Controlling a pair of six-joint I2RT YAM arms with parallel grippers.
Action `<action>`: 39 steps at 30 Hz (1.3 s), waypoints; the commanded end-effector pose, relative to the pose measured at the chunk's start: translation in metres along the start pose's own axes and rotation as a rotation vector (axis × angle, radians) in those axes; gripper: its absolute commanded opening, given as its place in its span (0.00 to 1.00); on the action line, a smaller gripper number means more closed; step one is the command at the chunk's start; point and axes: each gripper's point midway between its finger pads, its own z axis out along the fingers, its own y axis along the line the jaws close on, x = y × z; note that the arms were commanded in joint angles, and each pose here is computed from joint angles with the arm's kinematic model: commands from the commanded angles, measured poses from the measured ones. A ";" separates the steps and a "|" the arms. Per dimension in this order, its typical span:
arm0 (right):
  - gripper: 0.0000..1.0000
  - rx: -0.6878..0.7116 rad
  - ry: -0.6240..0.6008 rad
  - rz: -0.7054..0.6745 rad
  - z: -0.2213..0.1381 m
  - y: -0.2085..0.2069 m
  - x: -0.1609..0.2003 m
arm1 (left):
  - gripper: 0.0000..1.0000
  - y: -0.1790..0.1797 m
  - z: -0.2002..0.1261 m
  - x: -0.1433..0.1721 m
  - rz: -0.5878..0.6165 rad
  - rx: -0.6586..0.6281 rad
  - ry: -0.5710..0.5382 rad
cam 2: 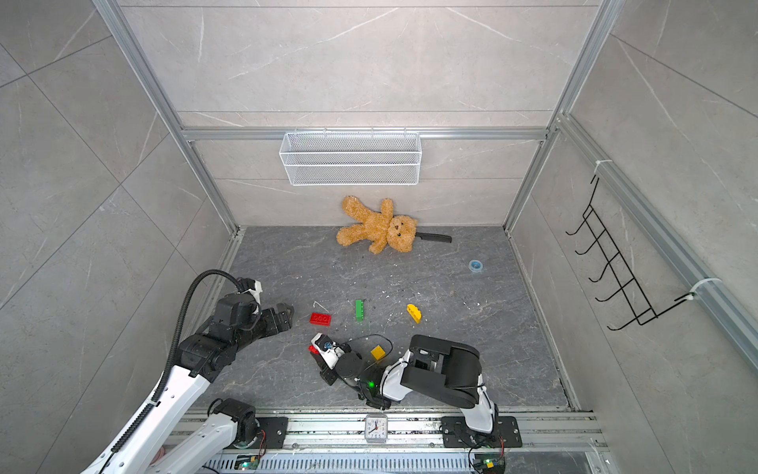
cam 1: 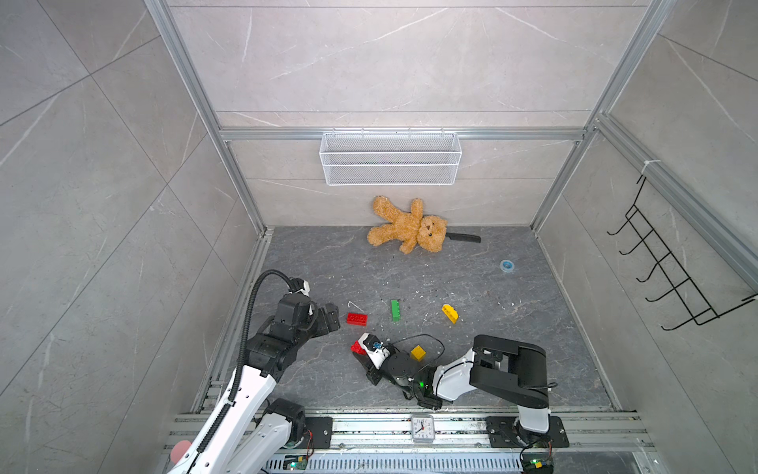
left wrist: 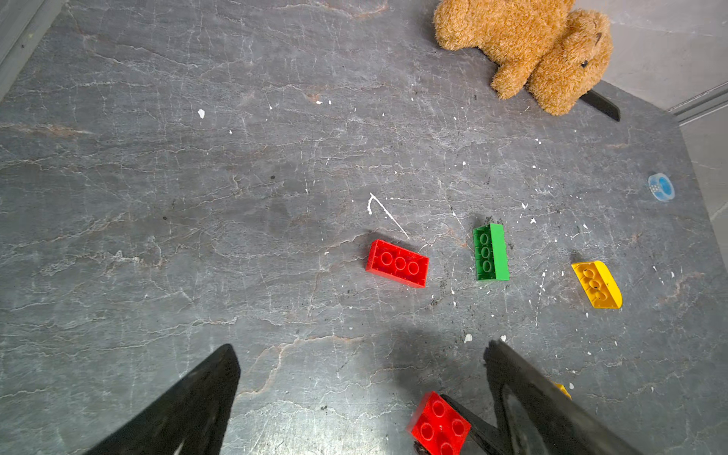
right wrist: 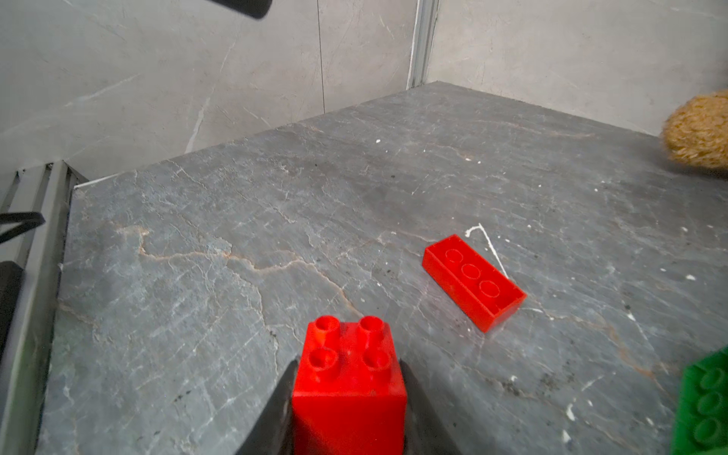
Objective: Assemble an ice cream with lego
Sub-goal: Place the lego brick at the center of the board.
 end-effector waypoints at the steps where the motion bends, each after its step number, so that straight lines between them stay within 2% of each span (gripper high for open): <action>1: 0.32 0.004 -0.008 0.017 0.001 0.001 0.004 | 0.99 -0.009 0.001 -0.010 0.000 0.038 -0.027; 11: 0.32 -0.012 0.057 0.014 0.007 0.004 0.028 | 0.99 -0.008 0.005 -0.013 0.018 0.023 -0.037; 17: 0.34 -0.003 0.031 0.019 0.005 0.002 0.038 | 0.99 -0.009 0.005 -0.012 0.017 0.029 -0.030; 20: 0.46 0.006 0.054 -0.001 0.003 0.003 0.044 | 0.99 -0.008 0.004 -0.011 0.012 0.031 -0.030; 22: 0.51 0.015 0.062 -0.006 0.000 0.002 0.049 | 0.99 -0.007 0.003 -0.010 0.011 0.025 -0.033; 27: 0.72 0.042 0.067 -0.018 -0.007 -0.003 0.048 | 0.99 -0.005 0.000 -0.011 0.016 0.012 -0.032; 31: 0.76 0.066 0.080 -0.037 -0.010 -0.002 0.026 | 0.99 -0.002 -0.001 -0.010 0.018 -0.001 -0.031; 35: 0.76 0.070 0.259 -0.029 -0.011 0.004 -0.006 | 0.99 0.007 -0.010 -0.016 0.009 -0.067 -0.025; 37: 0.76 -0.009 0.410 -0.038 -0.022 0.013 -0.018 | 0.99 0.008 -0.016 -0.020 -0.004 -0.084 -0.029; 39: 0.76 -0.064 0.528 0.021 -0.037 0.006 -0.030 | 0.99 0.009 -0.022 -0.024 -0.015 -0.083 -0.049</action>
